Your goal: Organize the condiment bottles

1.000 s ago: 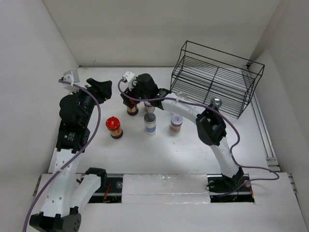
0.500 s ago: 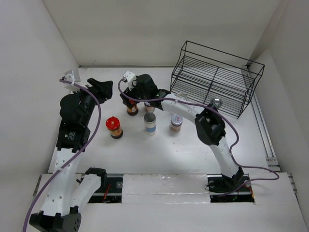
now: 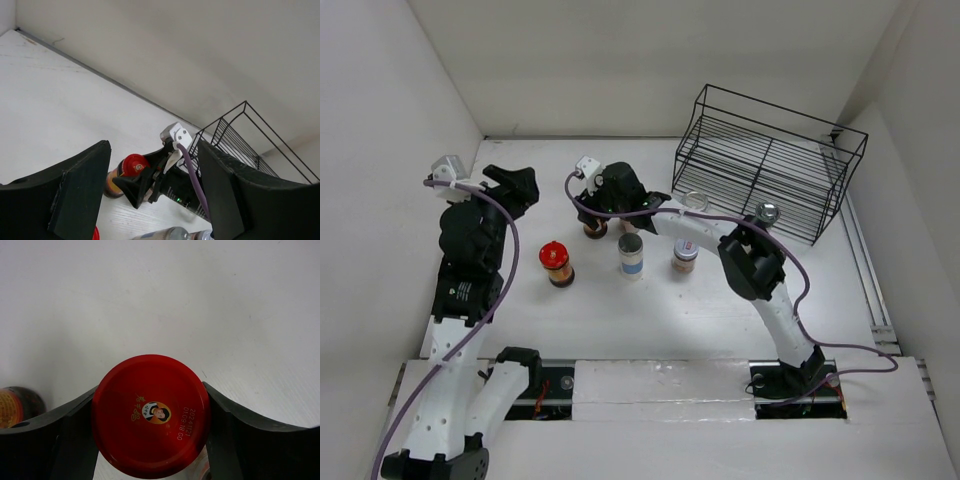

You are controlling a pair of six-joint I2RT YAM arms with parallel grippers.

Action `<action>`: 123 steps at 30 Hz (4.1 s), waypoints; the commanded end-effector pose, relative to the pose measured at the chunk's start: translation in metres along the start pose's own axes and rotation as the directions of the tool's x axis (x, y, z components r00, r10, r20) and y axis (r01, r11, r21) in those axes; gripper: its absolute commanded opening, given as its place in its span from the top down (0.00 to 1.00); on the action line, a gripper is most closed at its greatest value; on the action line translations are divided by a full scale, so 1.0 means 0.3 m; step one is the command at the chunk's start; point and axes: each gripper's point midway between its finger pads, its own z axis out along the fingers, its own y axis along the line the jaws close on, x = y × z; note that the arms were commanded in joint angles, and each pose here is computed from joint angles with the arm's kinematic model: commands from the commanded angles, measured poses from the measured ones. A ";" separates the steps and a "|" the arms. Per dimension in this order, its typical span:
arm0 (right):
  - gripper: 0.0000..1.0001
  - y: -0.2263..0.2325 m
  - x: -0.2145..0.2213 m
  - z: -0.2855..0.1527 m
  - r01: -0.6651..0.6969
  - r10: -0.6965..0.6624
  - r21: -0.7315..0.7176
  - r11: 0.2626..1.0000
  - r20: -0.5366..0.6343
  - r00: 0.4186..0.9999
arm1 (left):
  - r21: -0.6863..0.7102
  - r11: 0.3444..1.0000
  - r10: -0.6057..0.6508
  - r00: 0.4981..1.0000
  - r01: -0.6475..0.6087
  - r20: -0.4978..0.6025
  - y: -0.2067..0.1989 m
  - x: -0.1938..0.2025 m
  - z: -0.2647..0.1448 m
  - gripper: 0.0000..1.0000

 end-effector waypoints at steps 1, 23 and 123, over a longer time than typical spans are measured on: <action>0.55 -0.004 -0.169 -0.055 0.011 -0.013 0.013 1.000 0.131 0.991 | -0.037 0.998 -0.043 0.997 0.046 0.068 0.009 -0.058 -0.007 0.34; 0.63 -0.743 -0.886 -0.933 -0.154 -0.144 0.430 0.889 0.584 0.799 | 0.089 0.995 -0.031 0.999 0.034 -0.030 -0.068 0.004 0.021 0.30; 0.01 0.132 0.080 -0.496 -0.097 0.097 0.024 0.995 -0.006 0.995 | 0.168 0.986 0.007 0.994 0.011 -0.106 -0.096 0.071 0.046 0.54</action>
